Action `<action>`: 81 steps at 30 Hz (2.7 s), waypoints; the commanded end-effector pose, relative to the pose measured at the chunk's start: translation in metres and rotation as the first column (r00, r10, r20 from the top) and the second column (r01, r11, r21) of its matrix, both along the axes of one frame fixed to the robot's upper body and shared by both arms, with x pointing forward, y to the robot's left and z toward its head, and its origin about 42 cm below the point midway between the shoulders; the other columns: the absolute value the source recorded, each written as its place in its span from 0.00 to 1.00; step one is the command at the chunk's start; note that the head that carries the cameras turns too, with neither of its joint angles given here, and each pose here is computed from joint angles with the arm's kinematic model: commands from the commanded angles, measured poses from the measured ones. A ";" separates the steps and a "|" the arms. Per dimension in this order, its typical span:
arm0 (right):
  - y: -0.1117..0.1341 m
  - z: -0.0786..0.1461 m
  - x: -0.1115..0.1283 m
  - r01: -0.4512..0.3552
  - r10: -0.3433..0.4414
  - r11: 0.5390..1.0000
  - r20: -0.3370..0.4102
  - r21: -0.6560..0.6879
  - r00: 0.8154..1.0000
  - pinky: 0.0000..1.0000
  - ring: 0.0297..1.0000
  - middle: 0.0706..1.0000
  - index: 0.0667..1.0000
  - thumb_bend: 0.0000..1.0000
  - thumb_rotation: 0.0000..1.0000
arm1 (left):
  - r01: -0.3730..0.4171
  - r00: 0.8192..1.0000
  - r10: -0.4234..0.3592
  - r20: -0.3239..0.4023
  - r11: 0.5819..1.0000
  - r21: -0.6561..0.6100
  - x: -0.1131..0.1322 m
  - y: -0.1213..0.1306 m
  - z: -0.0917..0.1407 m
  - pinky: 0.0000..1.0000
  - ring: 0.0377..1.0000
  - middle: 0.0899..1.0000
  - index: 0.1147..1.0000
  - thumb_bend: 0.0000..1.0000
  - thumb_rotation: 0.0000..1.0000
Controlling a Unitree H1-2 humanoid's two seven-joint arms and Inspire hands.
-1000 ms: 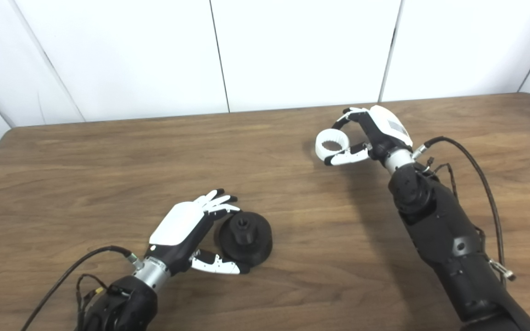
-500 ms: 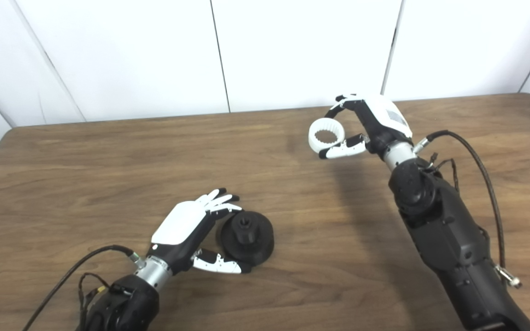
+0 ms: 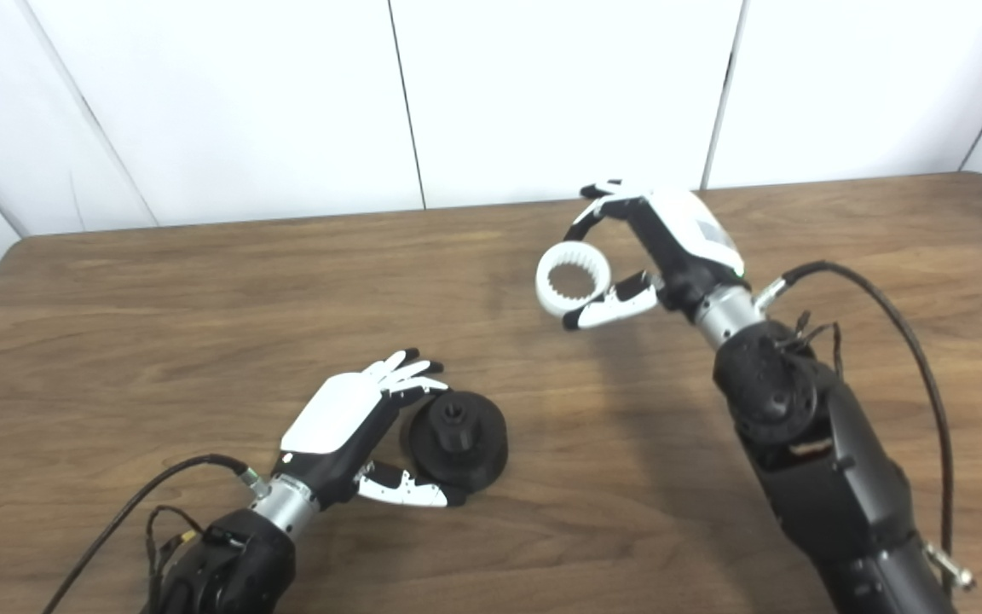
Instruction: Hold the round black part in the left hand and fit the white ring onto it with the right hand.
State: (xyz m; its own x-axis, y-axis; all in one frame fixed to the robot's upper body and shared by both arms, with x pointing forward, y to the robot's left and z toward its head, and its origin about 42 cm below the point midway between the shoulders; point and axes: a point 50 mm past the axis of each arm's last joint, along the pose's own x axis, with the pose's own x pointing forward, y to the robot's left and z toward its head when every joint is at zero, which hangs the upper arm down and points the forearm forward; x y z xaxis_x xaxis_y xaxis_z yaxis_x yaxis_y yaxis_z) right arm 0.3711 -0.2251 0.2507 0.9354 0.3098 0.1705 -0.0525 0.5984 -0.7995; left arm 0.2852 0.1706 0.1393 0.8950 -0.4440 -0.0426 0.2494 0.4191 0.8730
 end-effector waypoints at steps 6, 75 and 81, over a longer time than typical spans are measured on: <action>0.016 0.023 -0.023 -0.066 0.065 0.998 0.075 0.010 0.995 0.83 0.93 0.86 0.46 0.52 0.15 | -0.002 1.000 0.002 -0.003 0.999 0.044 0.002 0.002 -0.001 0.96 0.98 0.90 0.65 0.80 0.40; 0.078 0.001 -0.043 -0.308 0.306 0.948 -0.035 -0.085 0.951 0.81 0.93 0.85 0.46 0.52 0.16 | 0.000 1.000 0.001 -0.012 0.999 0.036 0.003 -0.007 -0.001 0.95 0.98 0.90 0.64 0.81 0.42; 0.078 -0.004 -0.045 -0.325 0.320 0.940 -0.056 -0.109 0.946 0.82 0.93 0.85 0.46 0.52 0.16 | -0.002 1.000 0.002 -0.013 0.999 0.039 0.004 -0.008 0.000 0.96 0.98 0.90 0.64 0.81 0.42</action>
State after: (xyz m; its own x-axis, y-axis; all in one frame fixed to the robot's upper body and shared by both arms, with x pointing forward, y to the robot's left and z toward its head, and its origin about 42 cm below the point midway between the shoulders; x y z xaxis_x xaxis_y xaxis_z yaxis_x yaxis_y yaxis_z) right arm 0.3224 -0.1502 0.2331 0.8050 0.5925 0.0307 -0.3014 0.4530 -0.8390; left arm 0.2857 0.1634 0.1395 0.8979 -0.4373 -0.0501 0.2544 0.4228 0.8698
